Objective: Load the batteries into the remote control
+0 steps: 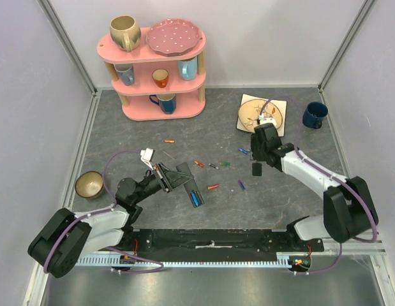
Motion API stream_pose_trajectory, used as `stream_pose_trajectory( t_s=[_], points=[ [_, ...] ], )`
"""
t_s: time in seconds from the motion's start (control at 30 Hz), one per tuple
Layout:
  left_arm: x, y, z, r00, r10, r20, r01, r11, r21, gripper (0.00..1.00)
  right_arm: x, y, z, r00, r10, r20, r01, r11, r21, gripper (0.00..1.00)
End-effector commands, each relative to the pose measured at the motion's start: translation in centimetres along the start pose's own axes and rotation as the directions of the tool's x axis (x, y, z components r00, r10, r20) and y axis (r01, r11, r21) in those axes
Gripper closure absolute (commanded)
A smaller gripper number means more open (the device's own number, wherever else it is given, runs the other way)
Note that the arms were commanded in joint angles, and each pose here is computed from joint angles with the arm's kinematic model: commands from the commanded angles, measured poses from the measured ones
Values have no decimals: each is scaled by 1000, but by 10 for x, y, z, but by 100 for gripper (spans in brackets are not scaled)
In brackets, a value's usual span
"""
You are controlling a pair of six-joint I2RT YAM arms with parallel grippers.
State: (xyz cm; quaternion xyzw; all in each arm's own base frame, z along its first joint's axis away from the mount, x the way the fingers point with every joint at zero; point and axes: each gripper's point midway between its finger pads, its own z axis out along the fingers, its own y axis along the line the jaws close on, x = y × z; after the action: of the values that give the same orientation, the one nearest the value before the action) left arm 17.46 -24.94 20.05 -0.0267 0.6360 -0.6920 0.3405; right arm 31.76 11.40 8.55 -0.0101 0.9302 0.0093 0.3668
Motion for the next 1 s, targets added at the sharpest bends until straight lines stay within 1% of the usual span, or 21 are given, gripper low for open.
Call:
stream_pose_trajectory(
  t_s=[0.0, 0.1, 0.13, 0.17, 0.23, 0.27, 0.33, 0.57, 0.67, 0.7, 0.77, 0.8, 0.93, 0.97],
  points=[
    [-2, -22, -5, 999, 39, 8, -40, 995, 87, 98, -44, -12, 20, 994, 71, 81, -73, 997, 20, 51],
    [0, -20, -8, 999, 51, 8, -52, 995, 79, 98, -44, -6, 34, 994, 98, 57, -97, 995, -15, 53],
    [0, -21, -8, 998, 59, 8, -60, 995, 82, 98, -50, 2, 36, 992, 107, 63, -103, 993, -55, 53],
    [1, -20, -9, 998, 58, 5, -58, 995, 78, 98, -50, 4, 39, 992, 114, 61, -111, 992, -57, 50],
    [2, -20, -10, 998, 60, 2, -60, 995, 80, 98, -54, 1, 43, 992, 114, 62, -112, 993, -35, 47],
    [2, -21, -10, 998, 60, 2, -60, 995, 83, 98, -55, -5, 46, 992, 102, 68, -102, 995, 1, 46],
    [3, -21, -11, 998, 61, -1, -60, 995, 81, 98, -55, -11, 53, 994, 96, 56, -98, 995, 30, 46],
    [3, -18, -11, 998, 60, 3, -60, 996, 63, 98, -44, -13, 74, 994, 107, 15, -108, 994, 32, 45],
    [4, -18, -12, 998, 60, -1, -60, 996, 64, 98, -48, -3, 72, 991, 127, 34, -126, 992, -26, 45],
    [4, -18, -12, 998, 60, 0, -60, 996, 64, 98, -48, 4, 71, 990, 131, 42, -128, 989, -69, 45],
    [4, -16, -13, 998, 59, 1, -59, 997, 53, 98, -54, 14, 65, 990, 120, 68, -112, 987, -113, 43],
    [4, -15, -13, 998, 62, 4, -62, 997, 48, 98, -56, 23, 64, 992, 109, 64, -98, 984, -152, 42],
    [4, -15, -13, 998, 62, 3, -62, 997, 48, 98, -54, 42, 62, 998, 17, 55, -7, 983, -186, 40],
    [4, -15, -13, 998, 62, 2, -62, 997, 49, 98, -51, 53, 58, 999, -13, 47, 22, 977, -212, 40]
  ],
)
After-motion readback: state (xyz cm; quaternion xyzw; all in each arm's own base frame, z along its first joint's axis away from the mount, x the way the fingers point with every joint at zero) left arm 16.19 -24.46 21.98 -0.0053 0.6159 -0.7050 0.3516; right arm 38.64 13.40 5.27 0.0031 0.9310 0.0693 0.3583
